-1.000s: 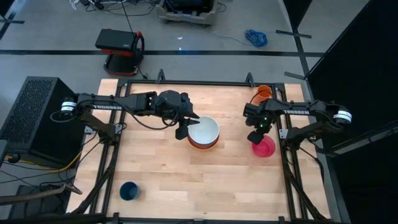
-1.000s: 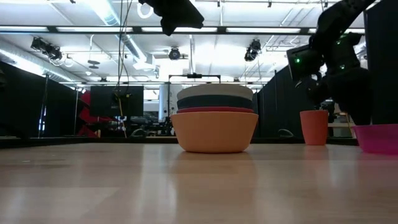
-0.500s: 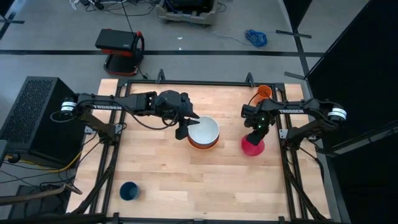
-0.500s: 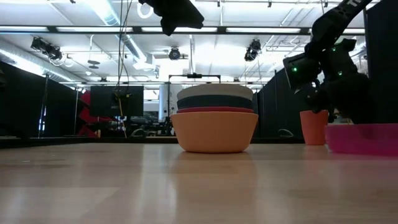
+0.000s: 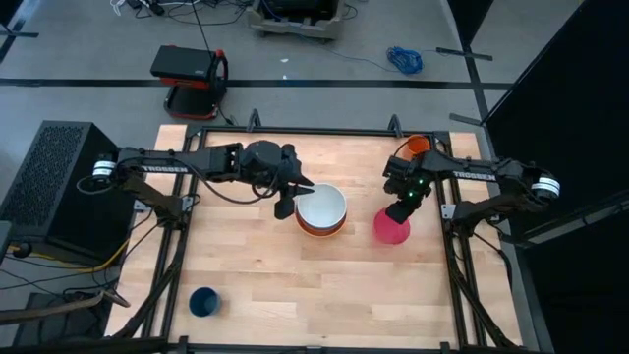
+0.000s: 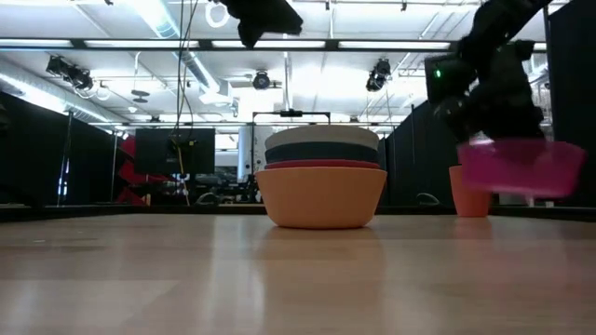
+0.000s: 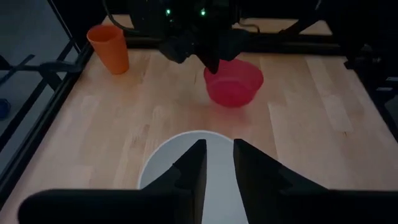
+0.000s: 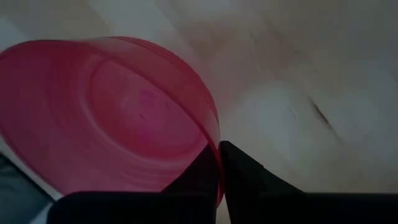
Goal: Nest bowls inside each other
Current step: Stack the red bowl on top of the white bowl
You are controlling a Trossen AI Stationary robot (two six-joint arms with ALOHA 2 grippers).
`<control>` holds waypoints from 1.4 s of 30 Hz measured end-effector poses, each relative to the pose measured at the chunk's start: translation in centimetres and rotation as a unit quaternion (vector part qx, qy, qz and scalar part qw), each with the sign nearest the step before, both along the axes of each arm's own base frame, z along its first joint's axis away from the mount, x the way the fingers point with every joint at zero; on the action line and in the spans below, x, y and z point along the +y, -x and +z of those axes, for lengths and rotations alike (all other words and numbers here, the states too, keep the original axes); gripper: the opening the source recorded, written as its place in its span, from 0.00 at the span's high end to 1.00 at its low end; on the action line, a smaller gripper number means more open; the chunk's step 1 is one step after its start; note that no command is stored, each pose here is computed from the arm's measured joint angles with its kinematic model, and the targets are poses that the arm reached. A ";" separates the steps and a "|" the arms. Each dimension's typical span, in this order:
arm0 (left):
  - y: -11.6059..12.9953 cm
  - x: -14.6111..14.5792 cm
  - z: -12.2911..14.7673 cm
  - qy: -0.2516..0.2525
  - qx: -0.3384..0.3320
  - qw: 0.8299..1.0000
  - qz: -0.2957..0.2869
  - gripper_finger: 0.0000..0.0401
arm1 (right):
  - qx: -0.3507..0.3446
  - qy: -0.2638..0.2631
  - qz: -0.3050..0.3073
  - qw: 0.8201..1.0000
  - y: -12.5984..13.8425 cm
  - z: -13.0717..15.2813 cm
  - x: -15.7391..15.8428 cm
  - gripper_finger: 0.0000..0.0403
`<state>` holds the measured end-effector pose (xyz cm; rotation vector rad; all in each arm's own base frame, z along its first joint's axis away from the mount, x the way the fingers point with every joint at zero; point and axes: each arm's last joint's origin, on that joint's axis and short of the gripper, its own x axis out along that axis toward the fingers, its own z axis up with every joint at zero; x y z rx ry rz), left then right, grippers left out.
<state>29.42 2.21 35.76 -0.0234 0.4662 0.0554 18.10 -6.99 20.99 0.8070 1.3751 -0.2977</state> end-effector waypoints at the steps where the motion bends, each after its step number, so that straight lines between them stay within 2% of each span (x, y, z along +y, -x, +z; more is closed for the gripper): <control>1: 0.1 0.0 0.1 0.000 -0.002 1.000 0.000 0.84 | -0.009 0.001 -0.003 1.000 0.0 0.4 0.0 1.00; 5: 1.2 0.0 1.2 -0.018 -0.022 1.000 0.009 0.86 | -0.063 0.018 -0.016 0.998 -0.2 2.9 -0.3 1.00; 9: 3.0 0.0 2.9 -0.046 -0.051 0.997 0.030 0.88 | -0.166 0.059 -0.031 0.984 -1.0 6.2 -0.8 1.00; 12: 4.3 0.0 3.8 -0.064 -0.062 0.995 0.044 0.90 | -0.262 0.078 -0.051 0.961 -2.2 8.4 -1.3 1.00; 16: 5.9 0.0 4.7 -0.073 -0.071 0.993 0.061 0.91 | -0.396 0.062 -0.070 0.914 -4.3 10.6 -2.0 1.00; 17: 6.2 0.0 4.7 -0.074 -0.071 0.993 0.063 0.92 | -0.410 0.058 -0.072 0.907 -4.7 10.8 -2.1 1.00; 33: 8.0 0.0 5.0 -0.077 -0.050 0.993 0.074 0.93 | -0.379 0.027 -0.058 0.923 -10.1 8.5 -3.1 1.00; 37: 8.0 -0.1 4.8 -0.077 -0.042 0.993 0.073 0.94 | -0.339 0.038 -0.029 0.940 -12.0 8.9 -3.3 1.00; 42: 8.1 -0.1 4.6 -0.077 -0.029 0.994 0.073 0.94 | -0.256 0.059 0.013 0.965 -13.3 8.9 -3.6 1.00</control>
